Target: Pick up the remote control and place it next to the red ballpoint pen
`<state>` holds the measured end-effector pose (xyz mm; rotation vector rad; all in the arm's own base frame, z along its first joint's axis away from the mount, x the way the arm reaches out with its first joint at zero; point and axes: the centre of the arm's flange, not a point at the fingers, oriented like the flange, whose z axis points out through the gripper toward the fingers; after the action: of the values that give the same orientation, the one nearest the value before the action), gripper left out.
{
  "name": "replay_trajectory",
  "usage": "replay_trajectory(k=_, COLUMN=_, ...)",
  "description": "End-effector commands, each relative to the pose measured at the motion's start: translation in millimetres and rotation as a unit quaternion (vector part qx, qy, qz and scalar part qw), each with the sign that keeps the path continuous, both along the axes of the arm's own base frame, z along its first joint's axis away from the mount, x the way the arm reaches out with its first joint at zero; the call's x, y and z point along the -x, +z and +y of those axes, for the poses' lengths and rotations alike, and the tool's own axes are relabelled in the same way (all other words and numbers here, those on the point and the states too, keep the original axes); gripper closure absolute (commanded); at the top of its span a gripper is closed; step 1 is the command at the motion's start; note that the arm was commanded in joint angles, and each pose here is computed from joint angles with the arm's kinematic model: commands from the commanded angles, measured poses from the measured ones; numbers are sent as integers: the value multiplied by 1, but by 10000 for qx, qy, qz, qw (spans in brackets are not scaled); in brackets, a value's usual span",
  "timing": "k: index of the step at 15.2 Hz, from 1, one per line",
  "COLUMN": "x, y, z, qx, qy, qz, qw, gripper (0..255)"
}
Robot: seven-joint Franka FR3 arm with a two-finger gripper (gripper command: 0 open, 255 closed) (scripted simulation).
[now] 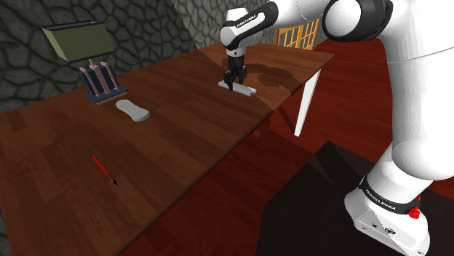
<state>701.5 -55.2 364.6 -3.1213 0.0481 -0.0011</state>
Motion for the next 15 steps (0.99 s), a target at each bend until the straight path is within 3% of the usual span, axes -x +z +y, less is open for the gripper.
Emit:
replay_trajectory(k=1, x=0, y=-1, z=0, qx=-1, qy=-4, qz=8, qw=10000, gripper=255)
replay_trajectory(k=15, x=0, y=73, z=0, qx=-1, qy=-4, qz=8, qw=10000, gripper=255)
